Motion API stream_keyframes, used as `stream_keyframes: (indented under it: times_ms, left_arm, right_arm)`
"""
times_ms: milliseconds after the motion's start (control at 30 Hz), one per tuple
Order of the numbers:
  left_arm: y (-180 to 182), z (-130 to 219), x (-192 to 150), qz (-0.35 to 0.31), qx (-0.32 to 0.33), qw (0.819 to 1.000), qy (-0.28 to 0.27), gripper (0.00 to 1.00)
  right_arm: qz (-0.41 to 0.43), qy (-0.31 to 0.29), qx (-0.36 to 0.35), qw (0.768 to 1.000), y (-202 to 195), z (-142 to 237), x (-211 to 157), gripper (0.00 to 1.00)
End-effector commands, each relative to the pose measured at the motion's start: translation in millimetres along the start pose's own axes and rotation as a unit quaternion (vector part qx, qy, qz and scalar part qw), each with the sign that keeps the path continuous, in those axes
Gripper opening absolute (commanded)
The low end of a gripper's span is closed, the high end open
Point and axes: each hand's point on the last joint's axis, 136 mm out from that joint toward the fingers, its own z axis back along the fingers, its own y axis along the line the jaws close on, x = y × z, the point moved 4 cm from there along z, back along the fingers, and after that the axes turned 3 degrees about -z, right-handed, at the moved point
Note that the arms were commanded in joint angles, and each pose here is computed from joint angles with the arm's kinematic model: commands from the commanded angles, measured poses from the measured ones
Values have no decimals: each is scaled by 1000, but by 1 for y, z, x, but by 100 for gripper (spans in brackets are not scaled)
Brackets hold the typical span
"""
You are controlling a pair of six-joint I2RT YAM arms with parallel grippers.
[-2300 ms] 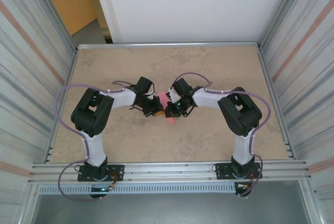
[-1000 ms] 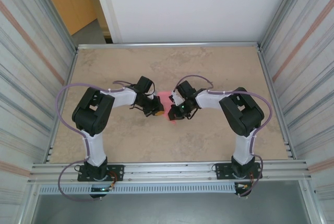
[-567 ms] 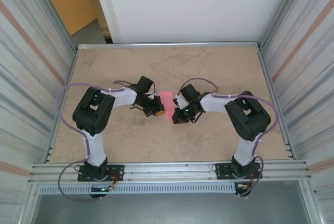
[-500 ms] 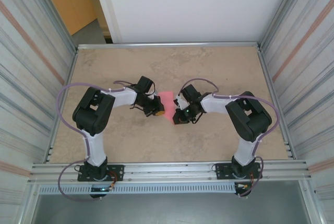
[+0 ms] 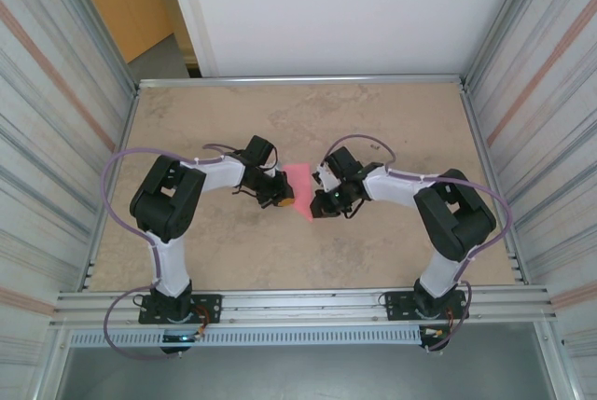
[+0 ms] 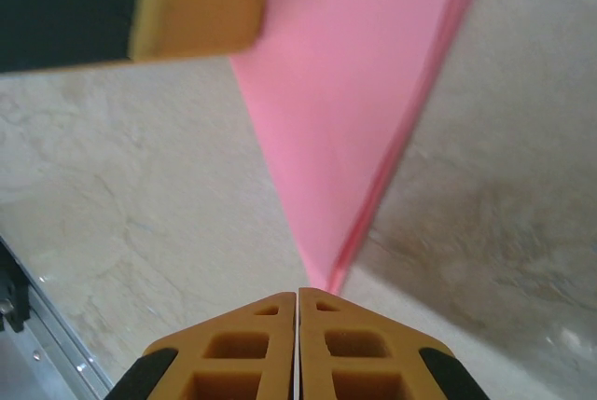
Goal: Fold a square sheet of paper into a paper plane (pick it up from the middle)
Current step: Third fold the triangle at the center of the table.
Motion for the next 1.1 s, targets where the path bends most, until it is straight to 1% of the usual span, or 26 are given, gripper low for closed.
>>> stream_keyframes:
  times_ms: [0,300,400,533,667,767,867,1067]
  left_arm:
    - [51,-16,-13,44,101,994,20,6]
    - [31,-9,-8,23,74,997,19,7]
    - [16,1,-4,-6,65,998,18,7]
    - [-14,14,2,-60,19,998,-1,7]
    - [-32,15,-1,-111,-12,993,-20,8]
    - [-34,9,-6,-126,-23,991,-25,8]
    - [-33,2,-12,-141,-20,989,-28,7]
    - [-16,-10,-16,-138,-1,990,-27,7]
  right_arm:
    - [2,-4,5,1000,10,-9,12,10]
    - [-13,16,-21,1000,-7,-26,9,9]
    - [-34,36,-38,998,-17,-33,2,7]
    - [-50,54,-53,996,-25,-37,-8,6]
    - [-56,60,-64,995,-29,-36,-11,5]
    - [-59,63,-63,994,-29,-37,-12,5]
    - [-63,67,-65,994,-30,-37,-14,5]
    - [-69,72,-67,993,-32,-39,-18,5]
